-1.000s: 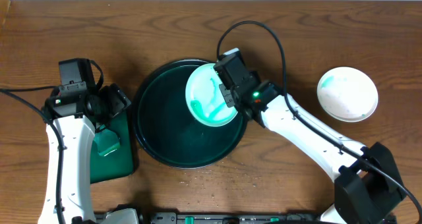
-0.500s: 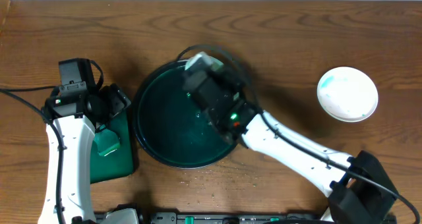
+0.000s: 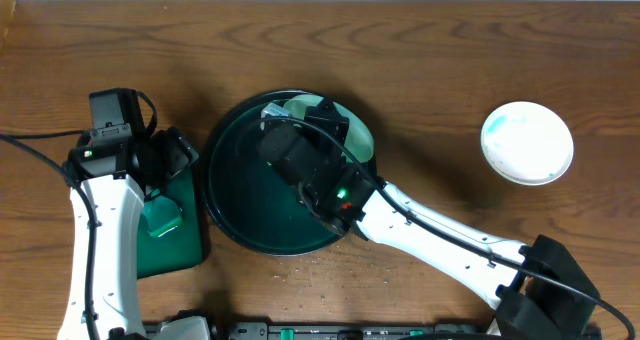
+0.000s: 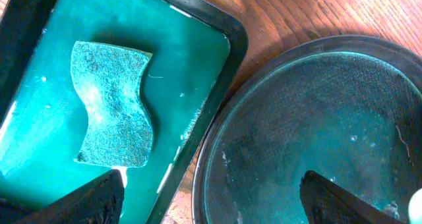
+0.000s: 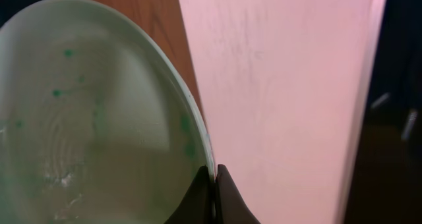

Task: Clean dirty plates on tray and stack at the side
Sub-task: 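Tilt the cleaned plate up by its rim with the right gripper, then lift the plate and carry it right with the right gripper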

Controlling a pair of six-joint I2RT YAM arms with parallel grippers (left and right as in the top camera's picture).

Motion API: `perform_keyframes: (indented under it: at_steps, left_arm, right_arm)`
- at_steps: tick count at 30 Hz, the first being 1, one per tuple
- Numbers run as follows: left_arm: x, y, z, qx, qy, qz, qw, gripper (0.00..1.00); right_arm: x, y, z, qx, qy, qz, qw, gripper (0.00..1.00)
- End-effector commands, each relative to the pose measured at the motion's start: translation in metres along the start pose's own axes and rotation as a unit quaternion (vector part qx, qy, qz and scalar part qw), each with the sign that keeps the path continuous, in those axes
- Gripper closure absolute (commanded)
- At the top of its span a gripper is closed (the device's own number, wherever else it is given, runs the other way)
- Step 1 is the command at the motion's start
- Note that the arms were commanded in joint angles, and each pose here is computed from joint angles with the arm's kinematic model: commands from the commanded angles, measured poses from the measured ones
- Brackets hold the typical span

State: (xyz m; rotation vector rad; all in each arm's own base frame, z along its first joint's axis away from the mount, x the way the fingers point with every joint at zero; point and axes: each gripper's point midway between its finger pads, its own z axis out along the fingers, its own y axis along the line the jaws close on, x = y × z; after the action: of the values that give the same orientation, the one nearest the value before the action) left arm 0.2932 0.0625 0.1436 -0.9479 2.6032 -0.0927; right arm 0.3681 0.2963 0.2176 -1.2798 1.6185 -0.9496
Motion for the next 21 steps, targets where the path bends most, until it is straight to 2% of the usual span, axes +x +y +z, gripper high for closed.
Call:
perform_keyframes:
  at_steps: [1, 8, 21]
  left_arm:
    - [-0.006, -0.003, -0.004, 0.001, -0.007, 0.008, 1.000, 0.14]
    - [-0.006, -0.003, -0.004, 0.001, -0.007, 0.008, 1.000, 0.14]
    - [-0.006, -0.003, -0.004, 0.001, -0.007, 0.008, 1.000, 0.14]
  right_arm:
    - [0.002, -0.016, -0.009, 0.028, 0.016, -0.053, 0.998, 0.99]
    - [0.003, -0.019, -0.016, 0.044, 0.031, -0.108, 0.993, 0.99]
    - [-0.016, -0.022, -0.030, 0.060, 0.007, -0.116, 0.991, 0.99]
